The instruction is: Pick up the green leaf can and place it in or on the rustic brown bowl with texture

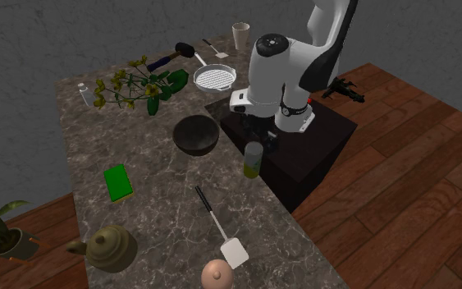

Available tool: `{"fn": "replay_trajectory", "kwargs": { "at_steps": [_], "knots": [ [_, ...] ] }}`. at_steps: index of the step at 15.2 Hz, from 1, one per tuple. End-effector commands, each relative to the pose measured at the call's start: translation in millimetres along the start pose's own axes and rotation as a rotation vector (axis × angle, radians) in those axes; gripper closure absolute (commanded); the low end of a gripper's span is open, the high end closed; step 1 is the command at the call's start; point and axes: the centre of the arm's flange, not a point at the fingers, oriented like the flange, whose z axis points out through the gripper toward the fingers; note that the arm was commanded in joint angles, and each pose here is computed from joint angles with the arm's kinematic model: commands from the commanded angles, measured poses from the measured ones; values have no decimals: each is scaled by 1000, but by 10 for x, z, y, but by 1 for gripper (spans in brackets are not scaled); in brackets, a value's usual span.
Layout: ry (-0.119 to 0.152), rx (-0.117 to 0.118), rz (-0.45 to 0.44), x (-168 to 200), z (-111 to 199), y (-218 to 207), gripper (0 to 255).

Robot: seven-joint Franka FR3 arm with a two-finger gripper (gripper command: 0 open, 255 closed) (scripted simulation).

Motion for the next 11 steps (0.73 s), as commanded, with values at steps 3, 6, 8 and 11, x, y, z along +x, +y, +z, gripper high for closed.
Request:
{"fn": "replay_trajectory", "kwargs": {
  "at_steps": [3, 6, 8, 11],
  "knots": [
    [1, 0, 1, 1, 221, -15, 0],
    [1, 0, 1, 0, 356, -15, 0],
    [1, 0, 1, 1, 357, -15, 0],
    [1, 0, 1, 1, 357, -15, 0]
  ]
}}
